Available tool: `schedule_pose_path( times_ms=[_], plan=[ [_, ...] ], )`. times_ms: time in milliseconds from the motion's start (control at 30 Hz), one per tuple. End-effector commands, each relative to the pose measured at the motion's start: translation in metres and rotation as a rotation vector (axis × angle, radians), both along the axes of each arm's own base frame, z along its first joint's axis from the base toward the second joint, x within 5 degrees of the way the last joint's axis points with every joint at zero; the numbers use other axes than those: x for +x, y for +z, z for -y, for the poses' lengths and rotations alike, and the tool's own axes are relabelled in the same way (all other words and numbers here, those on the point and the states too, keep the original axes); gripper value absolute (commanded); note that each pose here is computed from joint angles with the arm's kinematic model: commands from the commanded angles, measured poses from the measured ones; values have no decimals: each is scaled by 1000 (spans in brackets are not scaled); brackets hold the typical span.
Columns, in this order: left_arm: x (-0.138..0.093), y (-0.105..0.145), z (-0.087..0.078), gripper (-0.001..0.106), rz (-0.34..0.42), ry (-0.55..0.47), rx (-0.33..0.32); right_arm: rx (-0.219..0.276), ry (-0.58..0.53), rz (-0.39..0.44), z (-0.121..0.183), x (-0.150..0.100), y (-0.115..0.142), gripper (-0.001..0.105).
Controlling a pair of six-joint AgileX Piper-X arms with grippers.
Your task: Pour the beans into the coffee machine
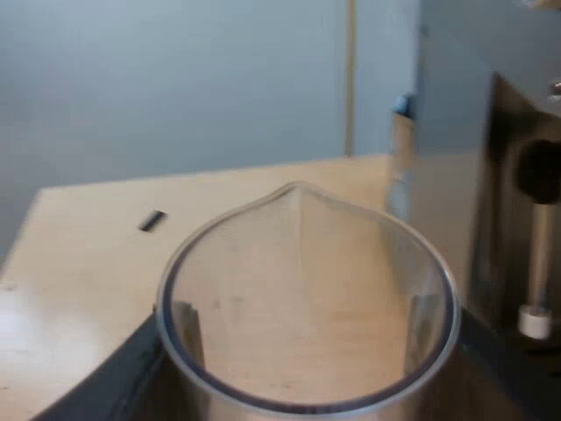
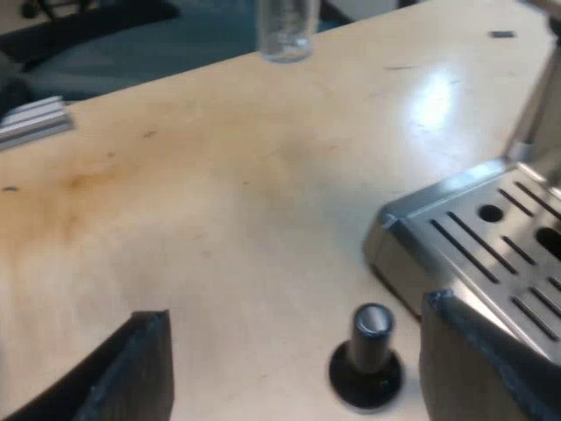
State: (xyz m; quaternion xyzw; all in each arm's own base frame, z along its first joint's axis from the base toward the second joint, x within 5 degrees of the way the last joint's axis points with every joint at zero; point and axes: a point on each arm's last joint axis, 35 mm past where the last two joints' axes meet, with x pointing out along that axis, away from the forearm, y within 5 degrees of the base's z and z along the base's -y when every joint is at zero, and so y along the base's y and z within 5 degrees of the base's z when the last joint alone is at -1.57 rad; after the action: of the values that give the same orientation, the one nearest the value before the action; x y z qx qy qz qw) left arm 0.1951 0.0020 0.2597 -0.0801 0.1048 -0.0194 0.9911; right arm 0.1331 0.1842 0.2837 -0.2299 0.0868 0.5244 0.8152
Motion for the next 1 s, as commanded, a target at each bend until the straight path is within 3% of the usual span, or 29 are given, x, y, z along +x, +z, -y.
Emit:
schedule_pose_path(
  times_ms=[33,133,233,367,533,733,867,1000],
  plan=[
    [2,-9,-1,7,31,29,-5,-4,-35,22,-3,3,-1,62],
    [7,-24,-1,7,-12,30,-48,-18,-57,20,-7,8,-6,62],
    [20,-40,-1,7,-49,37,-111,5,-102,-9,-14,14,-13,62],
    [32,-50,0,7,-40,16,-115,38,-136,-25,-22,21,-18,62],
    [43,-71,0,7,-96,20,-116,56,-196,-7,-31,30,-26,62],
    [55,-87,-1,7,-83,18,-114,45,-200,-18,-39,36,-39,62],
    [62,-102,-1,7,-91,13,-104,49,-265,-64,-40,39,-46,62],
    [66,-112,1,7,-89,-41,-107,41,-291,-56,-41,41,-48,62]
  ],
)
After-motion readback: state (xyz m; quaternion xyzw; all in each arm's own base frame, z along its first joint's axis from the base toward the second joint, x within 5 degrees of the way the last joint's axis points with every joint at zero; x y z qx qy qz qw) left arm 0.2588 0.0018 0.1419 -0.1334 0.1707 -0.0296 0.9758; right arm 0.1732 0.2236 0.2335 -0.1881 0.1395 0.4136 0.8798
